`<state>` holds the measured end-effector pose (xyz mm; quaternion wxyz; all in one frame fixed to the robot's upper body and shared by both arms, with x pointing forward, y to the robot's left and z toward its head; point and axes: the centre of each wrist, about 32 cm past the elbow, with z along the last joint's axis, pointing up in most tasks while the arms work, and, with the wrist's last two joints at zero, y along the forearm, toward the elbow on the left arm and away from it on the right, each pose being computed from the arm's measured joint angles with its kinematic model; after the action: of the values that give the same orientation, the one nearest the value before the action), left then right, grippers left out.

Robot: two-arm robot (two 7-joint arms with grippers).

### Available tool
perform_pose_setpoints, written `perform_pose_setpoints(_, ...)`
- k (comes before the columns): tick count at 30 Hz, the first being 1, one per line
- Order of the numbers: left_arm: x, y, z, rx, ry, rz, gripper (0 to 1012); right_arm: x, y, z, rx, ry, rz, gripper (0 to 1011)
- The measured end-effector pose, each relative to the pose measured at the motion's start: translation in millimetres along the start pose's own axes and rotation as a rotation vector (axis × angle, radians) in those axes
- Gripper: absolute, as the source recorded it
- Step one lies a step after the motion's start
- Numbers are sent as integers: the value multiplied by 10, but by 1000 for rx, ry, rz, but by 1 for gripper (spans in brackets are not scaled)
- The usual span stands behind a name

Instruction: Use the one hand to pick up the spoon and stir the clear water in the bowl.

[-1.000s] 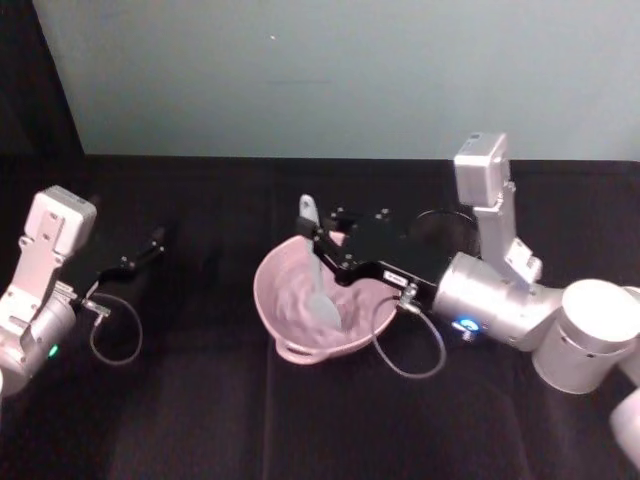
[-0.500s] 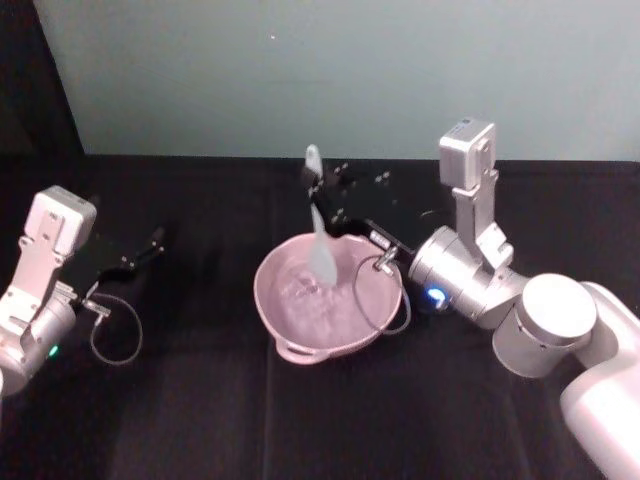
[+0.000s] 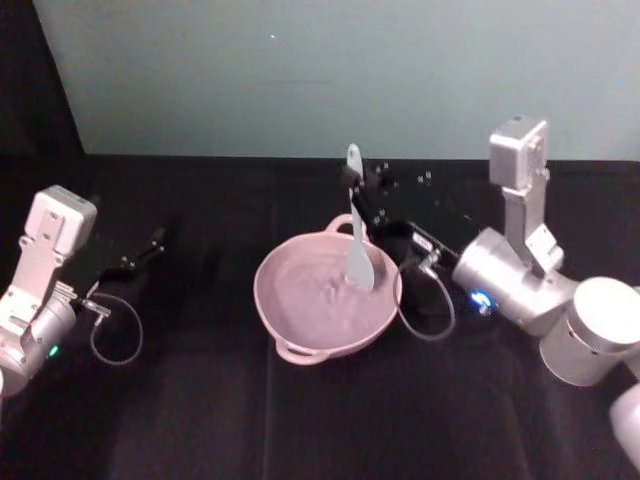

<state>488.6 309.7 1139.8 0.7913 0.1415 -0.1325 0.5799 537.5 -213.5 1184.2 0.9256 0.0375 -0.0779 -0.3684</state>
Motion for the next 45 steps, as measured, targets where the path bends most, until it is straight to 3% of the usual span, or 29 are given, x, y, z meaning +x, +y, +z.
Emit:
perform_pose_setpoints(9, 0, 0, 0, 0, 0, 0, 1011, -158, -74, 85, -9, 90, 90, 134)
perform_pose_setpoints(14, 0, 0, 0, 0, 0, 0, 1011, -256, 21, 63, -13, 122, 126, 134)
perform_pose_setpoints(20, 0, 0, 0, 0, 0, 0, 1011, -303, 183, 9, 6, 123, 123, 134)
perform_pose_setpoints(26, 0, 0, 0, 0, 0, 0, 1011, -258, 349, -53, 36, 69, 77, 134)
perform_pose_setpoints(31, 0, 0, 0, 0, 0, 0, 1011, -154, 409, -102, 41, 25, 20, 134)
perform_pose_setpoints(38, 0, 0, 0, 0, 0, 0, 1011, -4, 303, -122, 31, -23, -34, 134)
perform_pose_setpoints(45, 0, 0, 0, 0, 0, 0, 1011, -10, 89, -52, 28, -23, -14, 134)
